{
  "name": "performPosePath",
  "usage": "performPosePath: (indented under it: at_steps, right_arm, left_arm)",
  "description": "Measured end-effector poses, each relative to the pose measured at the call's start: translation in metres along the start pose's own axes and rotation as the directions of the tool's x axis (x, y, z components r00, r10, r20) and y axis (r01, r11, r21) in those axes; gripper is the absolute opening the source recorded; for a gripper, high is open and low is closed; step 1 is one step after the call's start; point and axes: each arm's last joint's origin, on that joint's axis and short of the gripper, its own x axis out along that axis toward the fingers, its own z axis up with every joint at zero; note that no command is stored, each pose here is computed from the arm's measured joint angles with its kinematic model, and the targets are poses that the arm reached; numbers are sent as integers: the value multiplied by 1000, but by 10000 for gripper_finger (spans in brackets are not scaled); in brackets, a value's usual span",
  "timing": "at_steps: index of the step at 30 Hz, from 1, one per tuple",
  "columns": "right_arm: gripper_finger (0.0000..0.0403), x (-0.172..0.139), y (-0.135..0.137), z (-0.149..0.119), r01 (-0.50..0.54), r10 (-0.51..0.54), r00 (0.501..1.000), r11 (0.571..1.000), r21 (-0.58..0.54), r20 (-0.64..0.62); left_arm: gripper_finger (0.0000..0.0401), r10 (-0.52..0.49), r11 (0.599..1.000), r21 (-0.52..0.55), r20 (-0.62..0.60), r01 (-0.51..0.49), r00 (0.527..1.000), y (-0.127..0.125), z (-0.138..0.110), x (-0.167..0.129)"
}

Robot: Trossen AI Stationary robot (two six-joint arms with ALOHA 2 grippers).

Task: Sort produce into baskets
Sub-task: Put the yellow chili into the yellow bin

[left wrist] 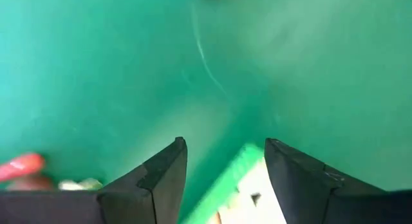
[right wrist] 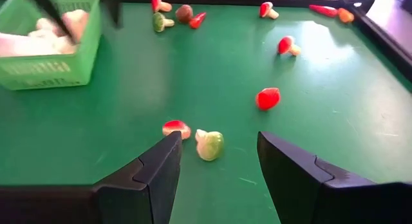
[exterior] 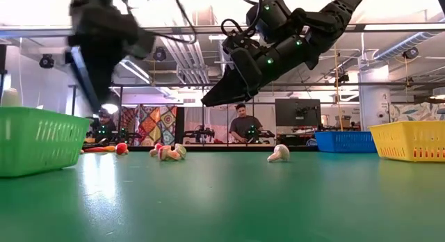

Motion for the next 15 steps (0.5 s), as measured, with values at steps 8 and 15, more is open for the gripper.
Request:
performPosePath:
  at_steps: [8,15]
  right_arm:
    - [196,0,1,-2,-33,33,999,999,2,-16]
    - [196,0,11,-6,-106,107,992,994,13,-61]
  left_arm:
    - [173,113,990,-81,-9,-113,994,40,33,-9]
    - [133,268,918,-293,-41,-268,962,116,44,-8]
